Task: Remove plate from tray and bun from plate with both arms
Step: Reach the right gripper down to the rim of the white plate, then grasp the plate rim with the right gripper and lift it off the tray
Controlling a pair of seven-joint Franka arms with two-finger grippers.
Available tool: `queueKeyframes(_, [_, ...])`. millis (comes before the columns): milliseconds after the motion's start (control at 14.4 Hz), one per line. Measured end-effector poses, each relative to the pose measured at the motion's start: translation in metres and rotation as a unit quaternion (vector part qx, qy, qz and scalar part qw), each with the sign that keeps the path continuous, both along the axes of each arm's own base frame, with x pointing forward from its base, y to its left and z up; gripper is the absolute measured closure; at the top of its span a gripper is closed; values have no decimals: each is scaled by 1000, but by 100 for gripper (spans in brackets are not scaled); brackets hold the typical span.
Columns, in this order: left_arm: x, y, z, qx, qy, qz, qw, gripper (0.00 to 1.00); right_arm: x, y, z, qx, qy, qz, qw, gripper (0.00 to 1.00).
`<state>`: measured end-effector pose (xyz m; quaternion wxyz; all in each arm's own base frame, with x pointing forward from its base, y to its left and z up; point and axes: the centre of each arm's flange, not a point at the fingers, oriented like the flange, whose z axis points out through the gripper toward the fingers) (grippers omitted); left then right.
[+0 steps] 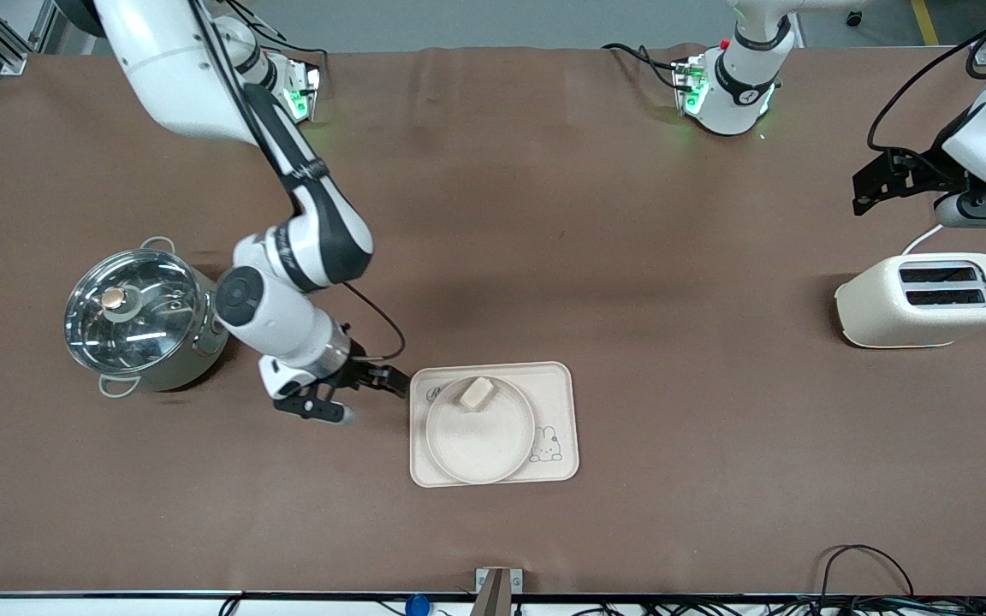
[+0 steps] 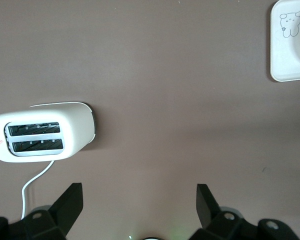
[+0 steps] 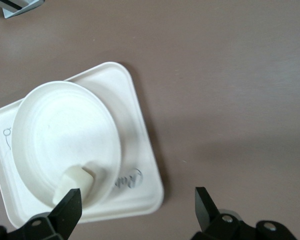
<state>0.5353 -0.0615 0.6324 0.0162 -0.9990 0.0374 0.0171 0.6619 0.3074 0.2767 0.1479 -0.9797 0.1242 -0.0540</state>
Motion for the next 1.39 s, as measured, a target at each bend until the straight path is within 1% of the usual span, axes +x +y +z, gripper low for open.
queueKeyframes(208, [2, 0, -4, 0, 4, 0, 1000, 0, 14, 17, -30, 5, -19, -9, 1000, 1])
queueKeyframes(416, [4, 0, -7, 0, 6, 0, 1000, 0, 26, 18, -49, 6, -29, -14, 999, 4])
queueKeyframes(486, [4, 0, -7, 0, 7, 0, 1000, 0, 28, 20, -54, 7, -34, -15, 999, 9])
queueKeyframes(555, [4, 0, -8, 0, 7, 0, 1000, 0, 28, 24, -60, 8, -40, -14, 999, 9])
queueKeyframes(624, [4, 0, -8, 0, 8, 0, 1000, 0, 27, 29, -66, 9, -45, -12, 999, 17])
queueKeyframes(694, [5, 0, -9, 0, 8, 0, 1000, 0, 26, 33, -71, 10, -47, -10, 999, 22])
queueKeyframes(763, [5, 0, -9, 0, 9, 0, 1000, 0, 25, 37, -75, 10, -48, -8, 999, 23])
queueKeyframes(832, [5, 0, -10, 0, 9, 0, 1000, 0, 25, 40, -77, 10, -48, -7, 999, 29])
queueKeyframes(902, [5, 0, -10, 0, 9, 0, 1000, 0, 25, 41, -77, 10, -49, -6, 999, 29])
queueKeyframes(971, [6, 0, -10, 0, 9, 0, 1000, 0, 26, 41, -77, 11, -50, -6, 999, 34])
queueKeyframes(1249, [6, 0, -10, 0, 10, 0, 1000, 0, 26, 40, -78, 10, -50, -7, 999, 38])
queueKeyframes(1318, [6, 0, -10, 0, 10, 0, 1000, 0, 26, 41, -80, 10, -52, -7, 999, 41])
queueKeyframes(1387, [6, 0, -10, 0, 10, 0, 1000, 0, 26, 41, -83, 10, -53, -7, 999, 42])
